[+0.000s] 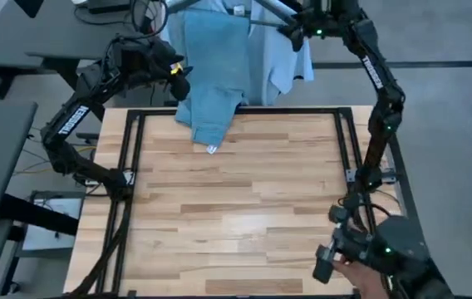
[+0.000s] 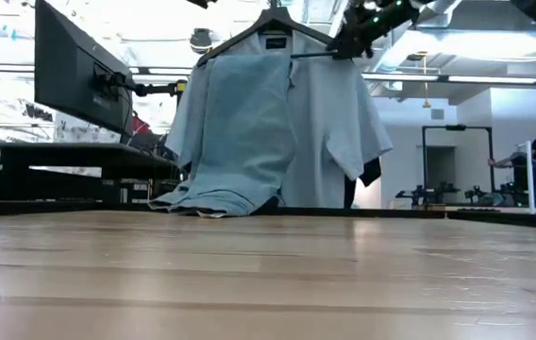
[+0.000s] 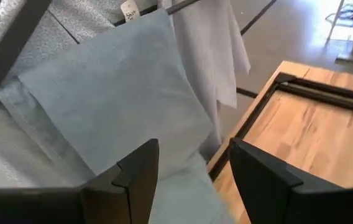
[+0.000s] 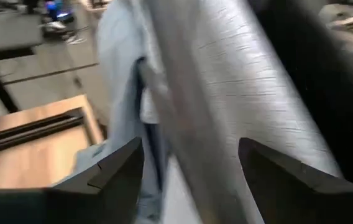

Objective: Hang clothes
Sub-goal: Unhang the blue jeans from the rack

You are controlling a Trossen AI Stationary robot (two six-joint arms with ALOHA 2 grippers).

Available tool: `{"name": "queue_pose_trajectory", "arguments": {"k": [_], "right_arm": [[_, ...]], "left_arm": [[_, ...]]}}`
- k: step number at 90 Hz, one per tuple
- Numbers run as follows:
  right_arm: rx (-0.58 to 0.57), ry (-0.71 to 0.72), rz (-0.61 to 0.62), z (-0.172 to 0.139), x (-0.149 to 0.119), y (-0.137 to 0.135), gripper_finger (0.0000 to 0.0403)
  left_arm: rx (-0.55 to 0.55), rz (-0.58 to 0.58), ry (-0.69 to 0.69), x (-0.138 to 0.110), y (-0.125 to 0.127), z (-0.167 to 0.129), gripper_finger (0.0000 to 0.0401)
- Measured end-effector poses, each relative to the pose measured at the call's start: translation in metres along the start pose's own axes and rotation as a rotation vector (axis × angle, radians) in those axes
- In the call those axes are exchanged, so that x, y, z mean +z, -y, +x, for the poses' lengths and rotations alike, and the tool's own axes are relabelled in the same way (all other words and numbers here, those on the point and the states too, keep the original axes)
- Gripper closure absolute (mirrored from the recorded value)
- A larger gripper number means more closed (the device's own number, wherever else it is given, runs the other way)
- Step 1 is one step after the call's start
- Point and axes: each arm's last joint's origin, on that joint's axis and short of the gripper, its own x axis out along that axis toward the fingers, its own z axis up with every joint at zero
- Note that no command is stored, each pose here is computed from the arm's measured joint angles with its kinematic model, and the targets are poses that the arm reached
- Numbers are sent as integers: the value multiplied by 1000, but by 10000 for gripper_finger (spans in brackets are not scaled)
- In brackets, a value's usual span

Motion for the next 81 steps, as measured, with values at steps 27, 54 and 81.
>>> {"name": "queue_pose_trajectory", "arguments": {"k": [27,54,81], "right_arm": [[75,51,-21,4,8,-12,226],[72,95,-49,6,11,-10,378],[27,136,-92,-15,25,-8,378]], "left_arm": [[47,57,-19,-3,-12,2,223],[65,57,-24,-4,-17,2,223],[66,59,-13,-3,-17,2,223]]}}
